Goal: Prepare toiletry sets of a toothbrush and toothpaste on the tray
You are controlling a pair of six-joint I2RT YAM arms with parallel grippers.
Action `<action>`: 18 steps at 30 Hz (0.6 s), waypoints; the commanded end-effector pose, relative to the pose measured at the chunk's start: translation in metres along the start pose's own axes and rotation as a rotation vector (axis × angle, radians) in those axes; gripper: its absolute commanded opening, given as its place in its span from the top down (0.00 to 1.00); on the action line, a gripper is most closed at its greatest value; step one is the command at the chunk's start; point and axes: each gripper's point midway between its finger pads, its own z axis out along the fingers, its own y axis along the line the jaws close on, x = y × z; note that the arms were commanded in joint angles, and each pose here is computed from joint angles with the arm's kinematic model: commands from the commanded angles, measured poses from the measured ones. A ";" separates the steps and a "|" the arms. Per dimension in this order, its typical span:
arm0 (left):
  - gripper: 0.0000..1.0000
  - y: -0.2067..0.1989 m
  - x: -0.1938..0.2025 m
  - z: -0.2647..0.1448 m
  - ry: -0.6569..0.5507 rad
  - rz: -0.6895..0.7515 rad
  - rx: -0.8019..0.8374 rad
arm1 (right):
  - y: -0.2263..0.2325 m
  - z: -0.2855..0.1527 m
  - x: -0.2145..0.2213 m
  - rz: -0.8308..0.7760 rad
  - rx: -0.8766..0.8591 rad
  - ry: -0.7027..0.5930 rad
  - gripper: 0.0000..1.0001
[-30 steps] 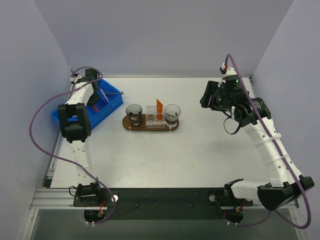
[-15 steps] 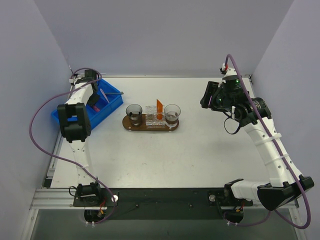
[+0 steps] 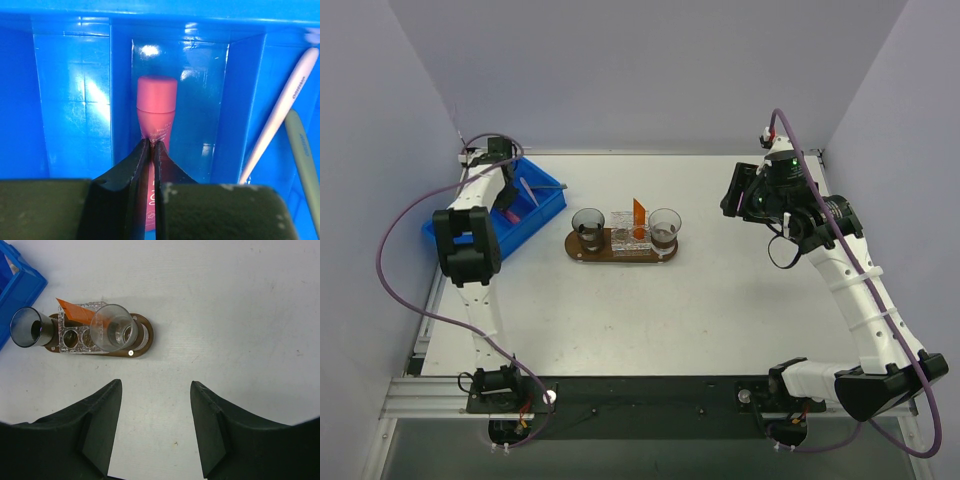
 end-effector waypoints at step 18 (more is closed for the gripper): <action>0.96 0.006 -0.100 -0.161 -0.258 -0.192 0.284 | 0.018 -0.043 -0.045 0.003 -0.094 -0.160 0.48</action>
